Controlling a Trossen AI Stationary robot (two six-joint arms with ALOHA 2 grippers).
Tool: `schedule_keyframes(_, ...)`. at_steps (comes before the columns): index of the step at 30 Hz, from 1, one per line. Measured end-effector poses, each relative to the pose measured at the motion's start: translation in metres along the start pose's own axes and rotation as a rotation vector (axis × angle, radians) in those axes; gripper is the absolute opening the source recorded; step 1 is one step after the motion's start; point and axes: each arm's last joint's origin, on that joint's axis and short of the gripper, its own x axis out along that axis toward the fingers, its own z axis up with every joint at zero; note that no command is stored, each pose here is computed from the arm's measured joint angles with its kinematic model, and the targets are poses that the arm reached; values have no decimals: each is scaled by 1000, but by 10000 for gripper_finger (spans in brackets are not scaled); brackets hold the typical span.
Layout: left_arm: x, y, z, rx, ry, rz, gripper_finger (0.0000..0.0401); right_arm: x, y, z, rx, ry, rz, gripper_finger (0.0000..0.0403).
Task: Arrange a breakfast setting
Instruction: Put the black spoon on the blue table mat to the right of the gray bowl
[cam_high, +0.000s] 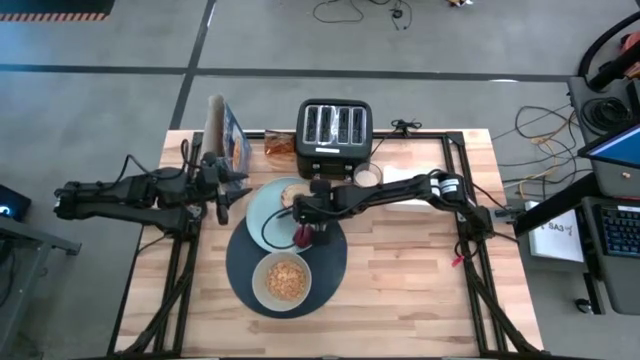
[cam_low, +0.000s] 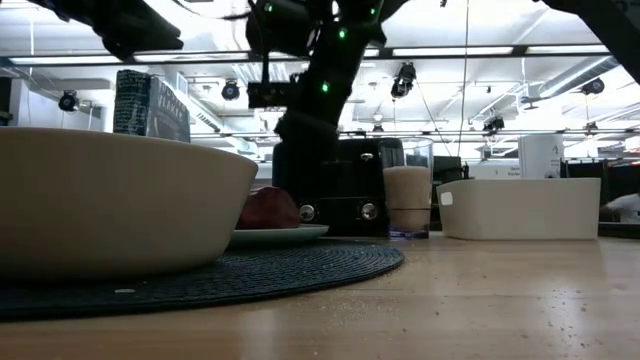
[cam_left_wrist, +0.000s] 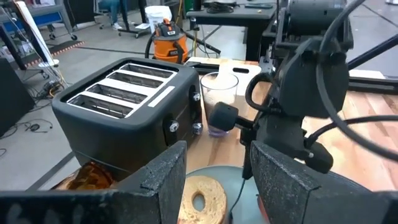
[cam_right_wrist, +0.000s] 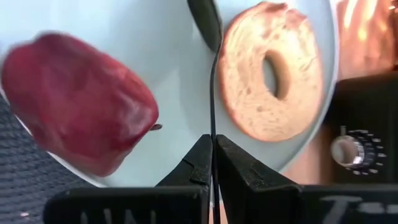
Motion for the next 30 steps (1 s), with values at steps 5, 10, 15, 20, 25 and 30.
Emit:
schedule_keyframes(5,-5,3,1,-12,-31,33,162,-23,-5,2,65,-33,26,9)
schedule_keyframes(10,-15,7,-3,-31,-77,37,162,-56,-6,-6,148,-82,37,8)
schedule_keyframes(15,-24,11,-11,-52,-129,34,162,-94,-1,-22,258,-127,78,8)
schedule_keyframes(20,-32,15,-20,-82,-227,30,162,-128,11,-41,412,-154,162,8)
schedule_keyframes(25,-43,19,-23,-125,-333,22,162,-132,35,-68,601,-112,223,8)
schedule_keyframes(30,-52,20,-22,-133,-403,-53,162,-117,70,-91,717,-69,336,8)
